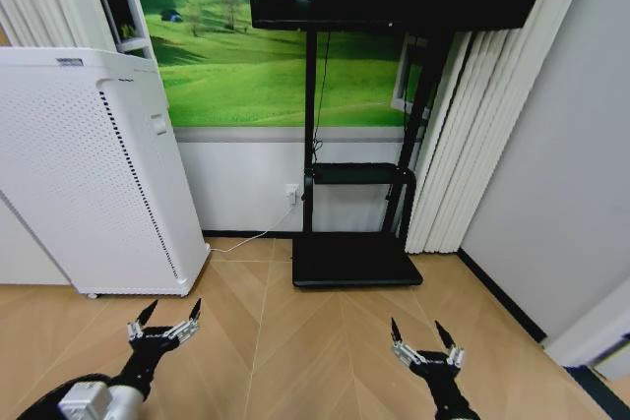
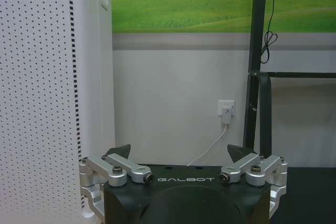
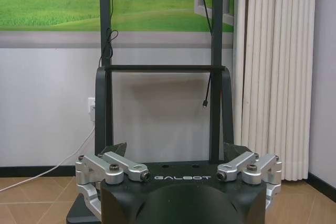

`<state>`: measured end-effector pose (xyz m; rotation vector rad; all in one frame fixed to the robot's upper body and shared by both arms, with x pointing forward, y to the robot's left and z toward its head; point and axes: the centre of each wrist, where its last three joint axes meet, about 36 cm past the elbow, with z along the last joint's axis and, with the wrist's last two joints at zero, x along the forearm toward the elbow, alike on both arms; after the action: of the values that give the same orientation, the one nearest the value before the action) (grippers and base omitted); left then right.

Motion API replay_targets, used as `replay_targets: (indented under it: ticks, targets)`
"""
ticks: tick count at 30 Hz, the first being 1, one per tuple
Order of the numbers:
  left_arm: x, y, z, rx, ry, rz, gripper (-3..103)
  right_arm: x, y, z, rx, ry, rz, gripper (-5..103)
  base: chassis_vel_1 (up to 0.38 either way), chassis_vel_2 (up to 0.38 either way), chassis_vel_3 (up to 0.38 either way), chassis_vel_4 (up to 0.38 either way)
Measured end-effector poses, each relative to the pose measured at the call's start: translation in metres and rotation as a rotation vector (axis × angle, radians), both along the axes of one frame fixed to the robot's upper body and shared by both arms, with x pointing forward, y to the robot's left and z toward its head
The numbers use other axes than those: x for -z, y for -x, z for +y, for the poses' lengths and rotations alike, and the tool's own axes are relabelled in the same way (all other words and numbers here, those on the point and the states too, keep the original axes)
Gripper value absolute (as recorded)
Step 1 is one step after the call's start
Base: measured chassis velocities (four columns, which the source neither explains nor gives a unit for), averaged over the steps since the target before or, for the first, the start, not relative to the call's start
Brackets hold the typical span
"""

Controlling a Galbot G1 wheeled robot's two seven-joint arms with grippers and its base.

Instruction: Pick up the trash bin and place the garbage on the floor into it.

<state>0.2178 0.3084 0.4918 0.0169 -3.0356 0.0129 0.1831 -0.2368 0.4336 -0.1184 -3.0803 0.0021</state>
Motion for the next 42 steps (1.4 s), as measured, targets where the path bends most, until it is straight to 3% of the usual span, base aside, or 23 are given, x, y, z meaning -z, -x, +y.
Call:
replay_targets:
  ticks: [42]
  targets:
    - [0.0004, 0.0000, 0.0010, -0.002, 0.000, 0.001, 100, 0.0007, -0.0002, -0.0003, 0.002, -0.001, 0.001, 100, 0.000, 0.000, 0.000, 0.000]
